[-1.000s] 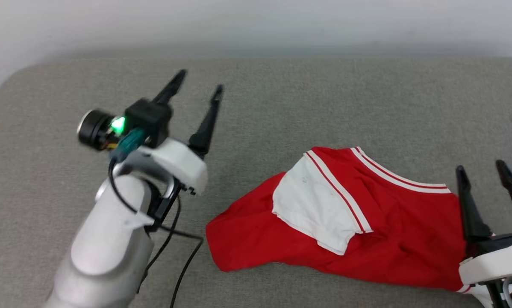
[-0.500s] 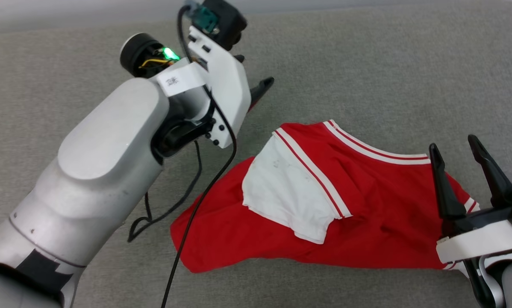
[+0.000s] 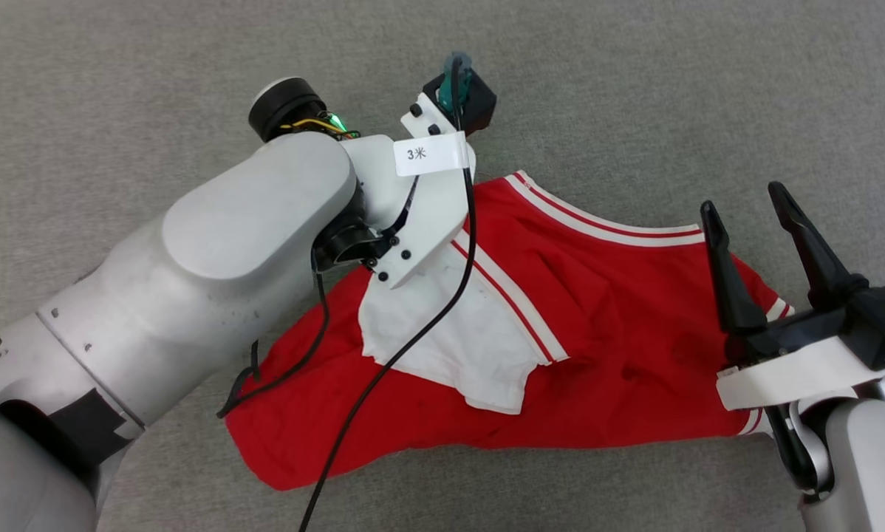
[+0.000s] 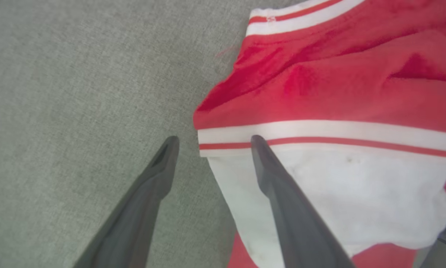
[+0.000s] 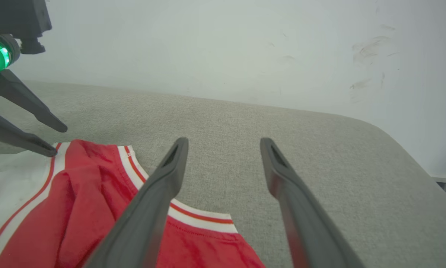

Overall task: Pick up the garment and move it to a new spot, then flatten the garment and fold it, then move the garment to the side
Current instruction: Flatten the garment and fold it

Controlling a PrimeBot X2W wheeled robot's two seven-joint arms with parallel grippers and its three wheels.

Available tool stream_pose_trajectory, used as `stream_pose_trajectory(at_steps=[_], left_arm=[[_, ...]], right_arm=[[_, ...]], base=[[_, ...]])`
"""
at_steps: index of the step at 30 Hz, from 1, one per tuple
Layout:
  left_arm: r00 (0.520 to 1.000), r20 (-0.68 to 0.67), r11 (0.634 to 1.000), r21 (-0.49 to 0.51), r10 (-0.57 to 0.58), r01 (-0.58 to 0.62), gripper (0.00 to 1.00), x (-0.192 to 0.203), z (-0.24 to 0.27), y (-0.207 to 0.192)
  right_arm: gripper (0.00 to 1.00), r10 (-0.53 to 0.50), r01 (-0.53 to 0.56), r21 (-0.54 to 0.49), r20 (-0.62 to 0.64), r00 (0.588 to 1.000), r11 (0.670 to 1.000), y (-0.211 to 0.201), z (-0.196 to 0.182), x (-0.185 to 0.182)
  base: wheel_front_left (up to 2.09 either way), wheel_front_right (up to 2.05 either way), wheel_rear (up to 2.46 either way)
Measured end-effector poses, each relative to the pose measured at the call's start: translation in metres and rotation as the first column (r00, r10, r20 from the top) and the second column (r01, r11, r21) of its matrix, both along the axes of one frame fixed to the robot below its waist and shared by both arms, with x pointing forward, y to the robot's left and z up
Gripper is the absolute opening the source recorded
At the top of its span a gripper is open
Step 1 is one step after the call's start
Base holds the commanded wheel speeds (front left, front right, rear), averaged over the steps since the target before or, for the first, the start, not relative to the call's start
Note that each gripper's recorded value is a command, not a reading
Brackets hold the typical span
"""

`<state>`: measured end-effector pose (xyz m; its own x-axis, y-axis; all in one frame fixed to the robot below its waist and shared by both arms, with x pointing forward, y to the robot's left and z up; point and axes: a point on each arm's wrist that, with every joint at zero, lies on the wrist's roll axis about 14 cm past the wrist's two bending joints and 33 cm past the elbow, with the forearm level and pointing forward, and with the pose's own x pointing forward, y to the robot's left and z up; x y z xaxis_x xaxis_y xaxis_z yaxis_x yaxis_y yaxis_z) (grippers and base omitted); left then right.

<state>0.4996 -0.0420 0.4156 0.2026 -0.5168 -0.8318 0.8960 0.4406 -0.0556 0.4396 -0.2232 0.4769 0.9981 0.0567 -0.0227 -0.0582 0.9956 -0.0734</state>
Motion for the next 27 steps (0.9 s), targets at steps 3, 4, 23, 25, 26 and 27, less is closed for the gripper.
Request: stream_pose_trajectory(at_steps=[3, 4, 23, 25, 26, 27], left_arm=[[1.000, -0.016, 0.999, 0.038, -0.019, 0.020, 1.00, 0.001, -0.018, -0.001], [1.000, -0.015, 0.998, 0.050, -0.027, 0.028, 1.00, 0.002, -0.023, -0.002], [0.991, 0.077, 0.994, -0.006, -0.107, 0.108, 0.00, -0.015, -0.011, -0.003], [0.985, 0.130, 0.991, -0.059, -0.110, 0.119, 0.00, -0.014, 0.009, -0.006], [0.981, 0.163, 0.989, -0.082, -0.110, 0.125, 0.00, -0.012, 0.021, -0.006], [0.976, 0.191, 0.986, -0.103, -0.109, 0.130, 0.00, -0.011, 0.032, -0.006]], right_arm=[[1.00, -0.001, 0.001, -0.002, -0.007, 1.000, 1.000, 0.000, -0.006, 0.003], [1.00, -0.002, 0.002, -0.004, -0.011, 1.000, 1.000, 0.000, -0.008, 0.004], [1.00, 0.005, -0.005, -0.013, 0.006, 1.000, 1.000, 0.002, -0.011, 0.008], [1.00, 0.012, -0.012, -0.007, 0.012, 1.000, 1.000, 0.006, -0.009, 0.007], [1.00, 0.016, -0.016, -0.004, 0.014, 1.000, 1.000, 0.007, -0.008, 0.006], [1.00, 0.018, -0.018, -0.001, 0.016, 1.000, 1.000, 0.009, -0.007, 0.005]], base=[[0.00, 0.00, 0.00], [0.00, 0.00, 0.00], [0.00, 0.00, 0.00], [0.00, 0.00, 0.00], [0.00, 0.00, 0.00], [0.00, 0.00, 0.00]])
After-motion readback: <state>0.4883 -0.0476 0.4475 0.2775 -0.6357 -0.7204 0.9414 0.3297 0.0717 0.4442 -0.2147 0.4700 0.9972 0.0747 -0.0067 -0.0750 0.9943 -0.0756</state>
